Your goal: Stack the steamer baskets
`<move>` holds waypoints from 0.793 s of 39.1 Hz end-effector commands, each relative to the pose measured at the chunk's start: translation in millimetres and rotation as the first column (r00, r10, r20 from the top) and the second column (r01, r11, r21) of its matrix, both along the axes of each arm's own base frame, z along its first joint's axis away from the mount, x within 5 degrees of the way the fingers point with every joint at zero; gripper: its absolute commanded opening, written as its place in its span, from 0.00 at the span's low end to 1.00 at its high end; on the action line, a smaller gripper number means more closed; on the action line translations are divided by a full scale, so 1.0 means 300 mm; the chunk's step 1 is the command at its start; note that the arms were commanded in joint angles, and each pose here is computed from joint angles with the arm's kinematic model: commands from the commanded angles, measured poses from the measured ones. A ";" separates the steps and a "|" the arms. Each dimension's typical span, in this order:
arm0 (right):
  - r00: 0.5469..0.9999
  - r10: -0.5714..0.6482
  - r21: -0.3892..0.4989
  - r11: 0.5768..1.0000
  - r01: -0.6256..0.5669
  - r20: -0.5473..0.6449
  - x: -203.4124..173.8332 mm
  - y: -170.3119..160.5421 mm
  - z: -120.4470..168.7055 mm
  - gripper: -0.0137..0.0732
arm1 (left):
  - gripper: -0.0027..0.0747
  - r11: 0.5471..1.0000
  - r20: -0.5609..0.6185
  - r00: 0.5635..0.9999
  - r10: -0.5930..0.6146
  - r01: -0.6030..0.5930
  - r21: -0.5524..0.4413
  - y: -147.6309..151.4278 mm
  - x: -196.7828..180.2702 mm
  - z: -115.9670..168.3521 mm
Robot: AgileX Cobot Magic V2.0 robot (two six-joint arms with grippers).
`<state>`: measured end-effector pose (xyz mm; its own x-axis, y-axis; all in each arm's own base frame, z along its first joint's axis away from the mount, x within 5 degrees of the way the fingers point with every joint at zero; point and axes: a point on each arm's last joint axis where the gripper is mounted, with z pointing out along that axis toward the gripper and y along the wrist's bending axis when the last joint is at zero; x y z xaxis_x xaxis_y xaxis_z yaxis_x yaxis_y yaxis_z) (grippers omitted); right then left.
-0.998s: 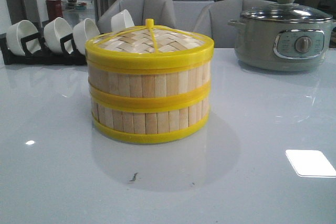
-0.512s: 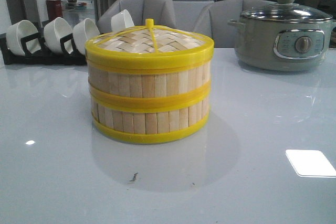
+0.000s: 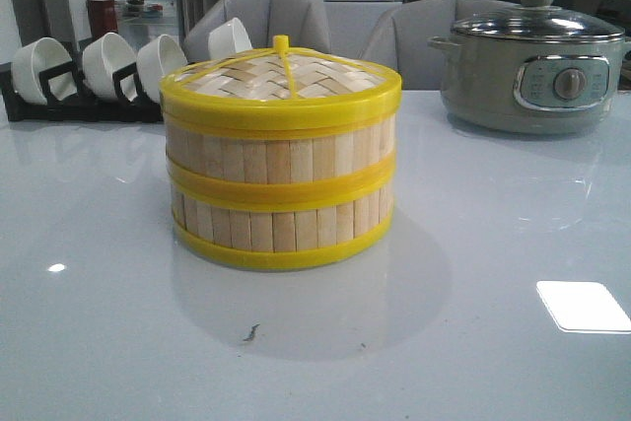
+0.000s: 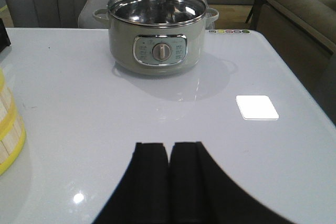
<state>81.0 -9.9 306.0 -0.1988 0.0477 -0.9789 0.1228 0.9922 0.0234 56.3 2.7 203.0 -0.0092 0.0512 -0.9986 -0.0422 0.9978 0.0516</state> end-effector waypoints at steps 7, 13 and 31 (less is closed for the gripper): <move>0.995 0.001 -0.022 1.000 0.001 0.104 0.005 -0.001 0.054 0.22 | 0.15 1.000 0.089 0.996 -0.007 0.007 -0.003 -0.002 -0.004 0.025; 0.995 0.001 -0.022 1.000 0.001 0.104 0.005 -0.001 0.054 0.22 | 0.15 1.000 0.089 0.996 -0.007 0.007 -0.003 -0.002 -0.004 0.025; 0.993 0.004 0.038 0.999 -0.009 0.121 -0.020 0.006 0.026 0.22 | 0.15 1.000 0.089 0.996 -0.007 0.007 -0.003 -0.002 -0.004 0.025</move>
